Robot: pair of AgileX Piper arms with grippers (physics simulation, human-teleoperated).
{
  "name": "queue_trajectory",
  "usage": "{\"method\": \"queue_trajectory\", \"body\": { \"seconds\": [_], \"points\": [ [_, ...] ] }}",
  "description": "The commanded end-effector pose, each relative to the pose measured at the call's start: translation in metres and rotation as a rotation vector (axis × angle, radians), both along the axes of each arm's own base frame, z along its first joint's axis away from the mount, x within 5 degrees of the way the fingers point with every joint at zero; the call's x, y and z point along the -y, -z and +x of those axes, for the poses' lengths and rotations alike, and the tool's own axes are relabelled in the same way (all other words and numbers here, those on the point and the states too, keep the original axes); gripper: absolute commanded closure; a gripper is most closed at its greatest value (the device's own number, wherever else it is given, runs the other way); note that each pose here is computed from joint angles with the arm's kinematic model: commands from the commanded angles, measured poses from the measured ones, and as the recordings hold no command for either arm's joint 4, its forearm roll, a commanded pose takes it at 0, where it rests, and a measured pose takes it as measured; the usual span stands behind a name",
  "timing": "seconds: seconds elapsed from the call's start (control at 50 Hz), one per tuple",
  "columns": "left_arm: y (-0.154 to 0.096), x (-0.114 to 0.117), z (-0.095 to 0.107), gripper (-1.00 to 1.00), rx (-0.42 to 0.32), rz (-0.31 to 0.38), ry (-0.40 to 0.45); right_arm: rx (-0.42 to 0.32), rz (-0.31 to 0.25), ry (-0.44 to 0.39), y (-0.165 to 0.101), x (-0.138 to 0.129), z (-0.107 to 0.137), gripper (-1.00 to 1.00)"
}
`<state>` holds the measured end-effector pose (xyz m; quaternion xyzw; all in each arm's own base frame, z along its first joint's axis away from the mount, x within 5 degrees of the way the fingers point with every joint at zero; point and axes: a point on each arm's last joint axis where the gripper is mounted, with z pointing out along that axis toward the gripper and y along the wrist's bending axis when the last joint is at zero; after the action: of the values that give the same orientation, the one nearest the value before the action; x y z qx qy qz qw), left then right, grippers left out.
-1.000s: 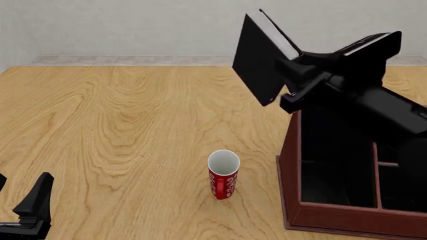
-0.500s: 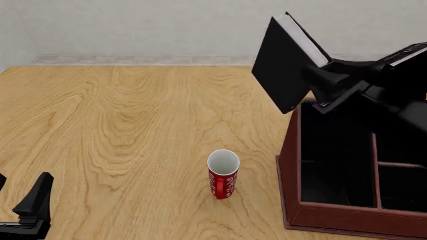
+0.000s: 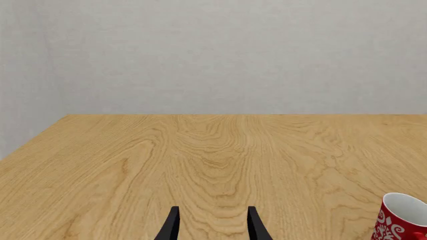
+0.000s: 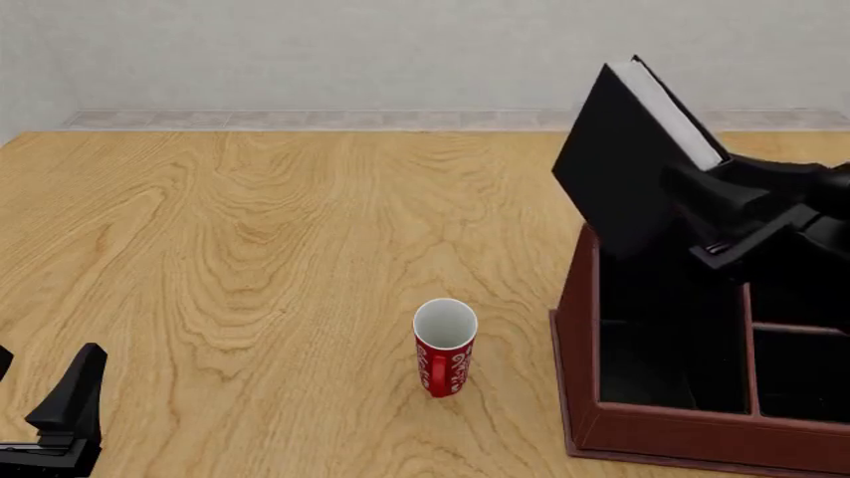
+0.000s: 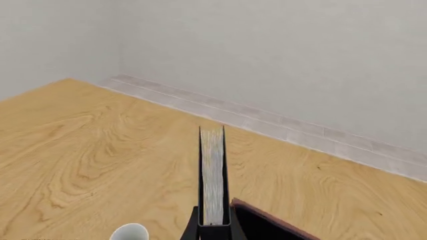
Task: Pick up the book and place it in the left compartment of the caddy.
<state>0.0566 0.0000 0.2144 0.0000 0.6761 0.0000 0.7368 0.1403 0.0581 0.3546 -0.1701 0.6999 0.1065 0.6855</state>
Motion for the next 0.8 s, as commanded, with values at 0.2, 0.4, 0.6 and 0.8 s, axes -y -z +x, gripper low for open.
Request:
{"method": "queue_trajectory", "body": {
  "seconds": [0.2, 0.4, 0.6, 0.8],
  "points": [
    [0.0, 0.0, 0.0, -1.0, 0.0, 0.0, 0.0, -0.023, 0.013, 0.094, 0.009, 0.021, -0.019, 1.0],
    [0.0, 0.0, 0.0, -1.0, 0.0, 0.0, 0.0, -0.031, 0.009, 0.129, 0.011, 0.027, -0.025, 1.0],
    [0.0, 0.0, 0.0, -1.0, 0.0, 0.0, 0.0, -0.033, -0.004, 0.169, 0.013, 0.033, -0.032, 1.0],
    [0.0, 0.0, 0.0, -1.0, 0.0, 0.0, 0.0, -0.061, -0.005, 0.189, 0.022, 0.036, -0.034, 1.0]
  ]
}}
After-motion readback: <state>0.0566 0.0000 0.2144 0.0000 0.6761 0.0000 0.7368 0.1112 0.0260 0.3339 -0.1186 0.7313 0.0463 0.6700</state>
